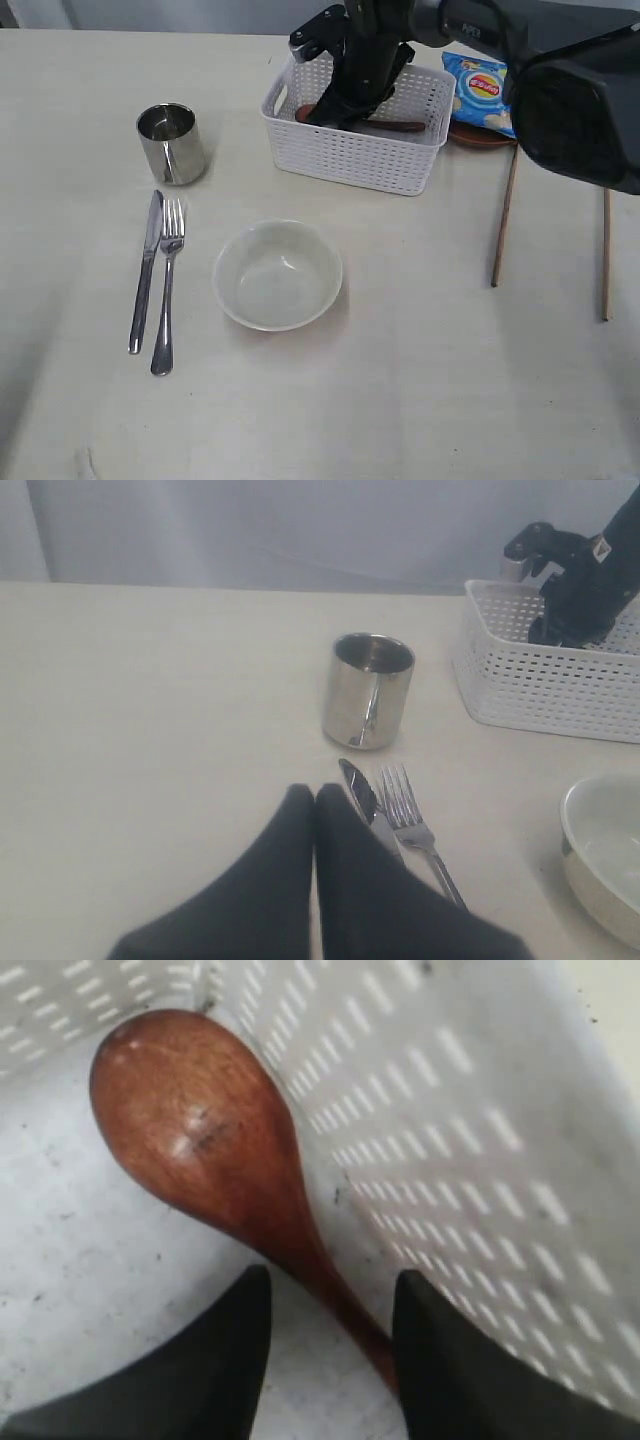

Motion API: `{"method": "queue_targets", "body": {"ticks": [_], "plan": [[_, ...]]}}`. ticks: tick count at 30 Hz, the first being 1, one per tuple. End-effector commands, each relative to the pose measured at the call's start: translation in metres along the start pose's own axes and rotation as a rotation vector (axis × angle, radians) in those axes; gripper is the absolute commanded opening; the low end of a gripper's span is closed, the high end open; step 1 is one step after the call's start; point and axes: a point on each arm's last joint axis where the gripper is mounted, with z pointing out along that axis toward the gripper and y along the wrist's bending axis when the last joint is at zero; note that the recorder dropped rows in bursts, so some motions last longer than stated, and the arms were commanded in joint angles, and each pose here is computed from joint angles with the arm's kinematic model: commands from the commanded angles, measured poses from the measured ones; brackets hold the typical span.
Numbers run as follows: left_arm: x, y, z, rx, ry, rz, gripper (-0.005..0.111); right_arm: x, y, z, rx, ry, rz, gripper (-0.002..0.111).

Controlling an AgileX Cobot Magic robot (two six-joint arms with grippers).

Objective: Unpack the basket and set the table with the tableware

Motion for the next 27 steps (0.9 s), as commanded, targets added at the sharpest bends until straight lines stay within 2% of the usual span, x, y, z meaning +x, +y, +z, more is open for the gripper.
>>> {"method": "queue_targets", "body": {"ticks": [1,5,12,14,19,27], "plan": [[0.001,0.0,0.0,0.004,-0.002,0.005,0.0,0.015,0.012,0.026,-0.11,0.093,-0.017,0.04],[0.001,0.0,0.0,0.004,-0.002,0.005,0.0,0.016,0.016,0.025,-0.163,0.105,-0.064,0.04],[0.001,0.0,0.0,0.004,-0.002,0.005,0.0,0.022,0.02,0.024,-0.199,0.164,-0.051,0.039],[0.001,0.0,0.0,0.004,-0.002,0.005,0.0,0.021,0.021,0.024,-0.214,0.162,-0.039,0.035],[0.001,0.0,0.0,0.004,-0.002,0.005,0.0,0.028,0.025,0.037,-0.234,0.209,-0.038,0.012],[0.001,0.0,0.0,0.004,-0.002,0.005,0.0,0.035,0.028,0.048,-0.246,0.252,-0.021,0.01]]}}
